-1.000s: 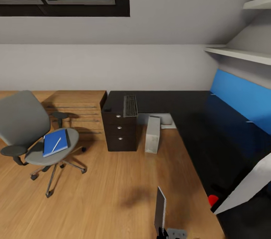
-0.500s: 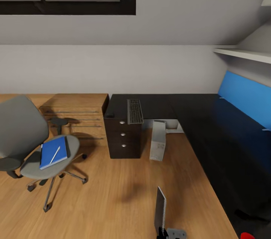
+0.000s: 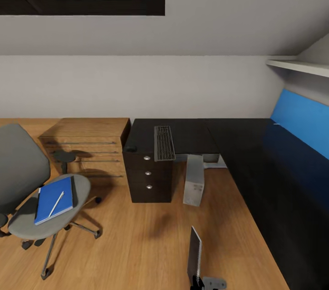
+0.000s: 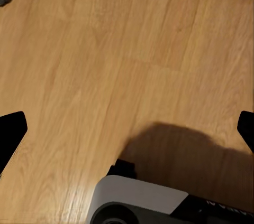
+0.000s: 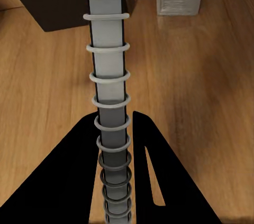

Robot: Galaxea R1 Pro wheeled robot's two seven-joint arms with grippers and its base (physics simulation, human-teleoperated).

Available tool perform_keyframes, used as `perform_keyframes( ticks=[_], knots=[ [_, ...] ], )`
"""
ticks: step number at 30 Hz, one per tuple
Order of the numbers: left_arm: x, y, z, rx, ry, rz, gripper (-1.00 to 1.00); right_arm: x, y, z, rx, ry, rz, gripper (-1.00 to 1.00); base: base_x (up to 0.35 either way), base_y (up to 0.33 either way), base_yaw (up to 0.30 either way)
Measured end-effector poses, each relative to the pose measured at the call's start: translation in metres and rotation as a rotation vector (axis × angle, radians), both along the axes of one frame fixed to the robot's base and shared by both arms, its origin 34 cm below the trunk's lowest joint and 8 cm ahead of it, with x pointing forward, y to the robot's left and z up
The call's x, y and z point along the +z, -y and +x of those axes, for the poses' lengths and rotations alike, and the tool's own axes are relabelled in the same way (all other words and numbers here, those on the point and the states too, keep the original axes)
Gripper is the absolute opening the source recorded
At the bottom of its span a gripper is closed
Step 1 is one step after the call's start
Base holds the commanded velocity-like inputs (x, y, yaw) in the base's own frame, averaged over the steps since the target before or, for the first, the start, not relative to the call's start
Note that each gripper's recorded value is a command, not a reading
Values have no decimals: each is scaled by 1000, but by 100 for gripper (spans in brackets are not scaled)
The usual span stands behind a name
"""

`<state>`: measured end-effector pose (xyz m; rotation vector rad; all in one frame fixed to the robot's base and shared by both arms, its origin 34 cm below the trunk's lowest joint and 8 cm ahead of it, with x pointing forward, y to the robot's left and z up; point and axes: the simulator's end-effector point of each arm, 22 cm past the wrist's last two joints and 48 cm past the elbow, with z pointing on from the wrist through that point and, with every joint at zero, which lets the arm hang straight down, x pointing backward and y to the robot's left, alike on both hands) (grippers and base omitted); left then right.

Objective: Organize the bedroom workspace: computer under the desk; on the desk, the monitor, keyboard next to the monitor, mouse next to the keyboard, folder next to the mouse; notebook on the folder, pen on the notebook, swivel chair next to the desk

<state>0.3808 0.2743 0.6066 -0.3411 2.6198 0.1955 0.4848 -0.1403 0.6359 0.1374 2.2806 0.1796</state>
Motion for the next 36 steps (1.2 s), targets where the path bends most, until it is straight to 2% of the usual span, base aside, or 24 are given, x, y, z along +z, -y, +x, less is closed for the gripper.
perform_keyframes(
  ticks=[6, 10, 12, 13, 14, 16, 18, 19, 21, 23, 24, 29, 32, 33, 36],
  knots=[
    [7, -2, 11, 5, 52, 7, 100, 1, 0, 1, 1, 4, -1, -100, 331, 0, 0],
    [18, -4, 29, 8, 100, 12, 100, 4, 0, 6, 1, 17, 1, -100, 331, 0, 0],
    [32, -7, 49, 12, 150, 17, 100, 13, -2, 20, -3, 50, 7, -100, 331, 0, 0],
    [46, -9, 67, 14, 196, 20, 100, 28, -2, 42, -22, 105, 20, -100, 331, 0, 0],
    [51, -10, 73, 16, 211, 21, 100, 39, -5, 54, -14, 138, 24, -100, 331, 0, 0],
    [63, -10, 87, 15, 233, 20, 100, 60, -4, 80, -37, 197, 42, -100, 331, 0, 0],
    [71, -9, 96, 13, 243, 15, 100, 74, -5, 97, -40, 227, 52, -100, 331, 0, 0],
    [96, 0, 121, -5, 262, -3, 100, 79, 1, 111, -52, 194, 65, -100, 331, 0, 0],
    [118, 4, 138, -17, 286, -11, 100, 152, 10, 170, -91, 343, 108, -100, 331, 0, 0],
    [130, 6, 147, -23, 293, -16, 100, 167, 22, 183, -126, 348, 129, -100, 331, 0, 0],
    [141, 8, 153, -27, 294, -23, 100, 186, 34, 195, -159, 360, 153, -100, 331, 0, 0],
    [173, 20, 170, -27, 319, -53, 100, 222, 67, 214, -240, 365, 221, -100, 331, 0, 0],
    [193, 28, 180, -19, 352, -71, 100, 233, 100, 218, -329, 368, 281, -100, 326, -27, 0],
    [209, 29, 188, -11, 388, -80, 100, 235, 113, 218, -377, 360, 332, -100, 313, -96, 0],
    [218, 31, 192, 8, 413, -111, 100, 231, 111, 217, -389, 326, 380, -100, 310, -98, 0]
  ],
)
